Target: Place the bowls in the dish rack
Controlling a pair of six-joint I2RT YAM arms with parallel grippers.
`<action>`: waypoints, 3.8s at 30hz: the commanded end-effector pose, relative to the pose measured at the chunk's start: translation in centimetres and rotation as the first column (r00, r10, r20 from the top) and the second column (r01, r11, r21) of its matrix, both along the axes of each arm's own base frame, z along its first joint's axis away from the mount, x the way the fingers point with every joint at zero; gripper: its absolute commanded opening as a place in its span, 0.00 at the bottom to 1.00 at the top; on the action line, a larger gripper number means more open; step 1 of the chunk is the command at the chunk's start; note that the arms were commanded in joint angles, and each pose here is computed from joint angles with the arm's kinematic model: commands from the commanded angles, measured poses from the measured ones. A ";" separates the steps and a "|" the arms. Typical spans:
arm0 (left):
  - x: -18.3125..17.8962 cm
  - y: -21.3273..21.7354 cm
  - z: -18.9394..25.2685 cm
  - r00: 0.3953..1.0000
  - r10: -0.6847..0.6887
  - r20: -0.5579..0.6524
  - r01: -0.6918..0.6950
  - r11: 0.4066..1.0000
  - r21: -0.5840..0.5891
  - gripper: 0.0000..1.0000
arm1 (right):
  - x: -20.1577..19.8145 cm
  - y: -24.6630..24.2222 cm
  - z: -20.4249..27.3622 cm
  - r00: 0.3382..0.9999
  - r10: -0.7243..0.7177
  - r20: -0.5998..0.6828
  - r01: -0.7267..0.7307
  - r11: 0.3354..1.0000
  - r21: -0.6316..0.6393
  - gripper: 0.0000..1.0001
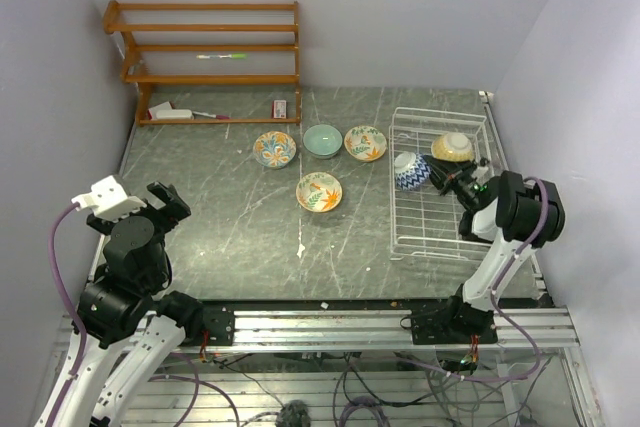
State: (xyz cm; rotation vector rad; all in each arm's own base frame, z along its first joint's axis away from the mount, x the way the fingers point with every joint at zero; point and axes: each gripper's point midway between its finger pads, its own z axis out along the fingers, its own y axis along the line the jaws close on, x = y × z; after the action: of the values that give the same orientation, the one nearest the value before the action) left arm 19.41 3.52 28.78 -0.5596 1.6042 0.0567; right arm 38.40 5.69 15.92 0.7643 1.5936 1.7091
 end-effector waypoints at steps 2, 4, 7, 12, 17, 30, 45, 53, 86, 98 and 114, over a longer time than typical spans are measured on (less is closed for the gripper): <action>0.0 0.3 0.9 0.999 0.021 0.033 -0.021 1.000 -0.019 0.98 | -2.3 0.6 -1.9 1.000 -0.008 -0.009 0.008 0.999 0.037 0.05; 0.0 0.3 0.9 0.999 0.022 0.034 -0.022 1.000 -0.020 0.98 | -2.1 0.5 -2.3 1.000 -0.014 -0.026 0.015 1.000 0.002 0.05; 0.0 0.3 0.9 0.999 0.022 0.034 -0.022 1.000 -0.018 0.98 | -1.5 0.2 -2.4 0.999 -0.038 -0.033 0.036 0.997 -0.070 0.06; -0.3 0.5 1.1 0.999 0.025 0.047 -0.024 0.999 -0.023 0.98 | -0.2 -0.7 -2.9 0.994 -0.075 -0.085 0.055 0.975 -0.213 0.15; -0.4 0.5 1.2 0.998 0.025 0.052 -0.023 0.999 -0.025 0.98 | 0.2 -1.8 -4.2 0.982 -0.124 -0.140 0.066 0.930 -0.362 0.43; -0.6 0.5 1.2 0.998 0.019 0.060 -0.017 0.999 -0.034 0.98 | 0.1 -2.6 -2.5 0.984 -0.142 -0.107 0.074 0.873 -0.482 0.61; -0.3 0.2 1.3 0.998 0.004 0.060 -0.002 1.000 -0.031 0.98 | -0.1 -3.1 2.3 0.983 -0.183 -0.009 0.091 0.533 -0.841 0.72; -0.2 0.1 1.3 0.998 -0.001 0.059 0.002 1.000 -0.030 0.98 | -0.2 -1.3 1.7 0.986 -0.162 -0.037 0.026 0.369 -0.929 0.73; 0.4 -0.8 1.4 0.997 -0.051 0.055 0.052 0.999 -0.011 0.98 | 0.3 3.9 -0.3 0.976 -0.212 -0.058 -0.022 0.165 -0.986 0.72; 0.5 -0.6 1.3 0.998 -0.033 0.047 0.033 0.999 -0.004 0.98 | 0.9 2.5 -3.2 0.965 -0.239 -0.108 -0.070 0.162 -0.984 0.75; 0.6 -0.5 1.0 0.999 -0.025 0.033 0.025 1.000 -0.001 0.98 | 0.7 -2.5 -3.9 0.913 -0.408 -0.033 -0.055 -0.043 -0.998 0.73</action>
State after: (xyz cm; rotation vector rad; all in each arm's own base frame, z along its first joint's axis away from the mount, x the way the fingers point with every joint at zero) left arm 19.79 2.73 29.26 -0.5216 1.6010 0.0168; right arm 39.90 6.39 11.57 0.3427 2.2588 -0.0170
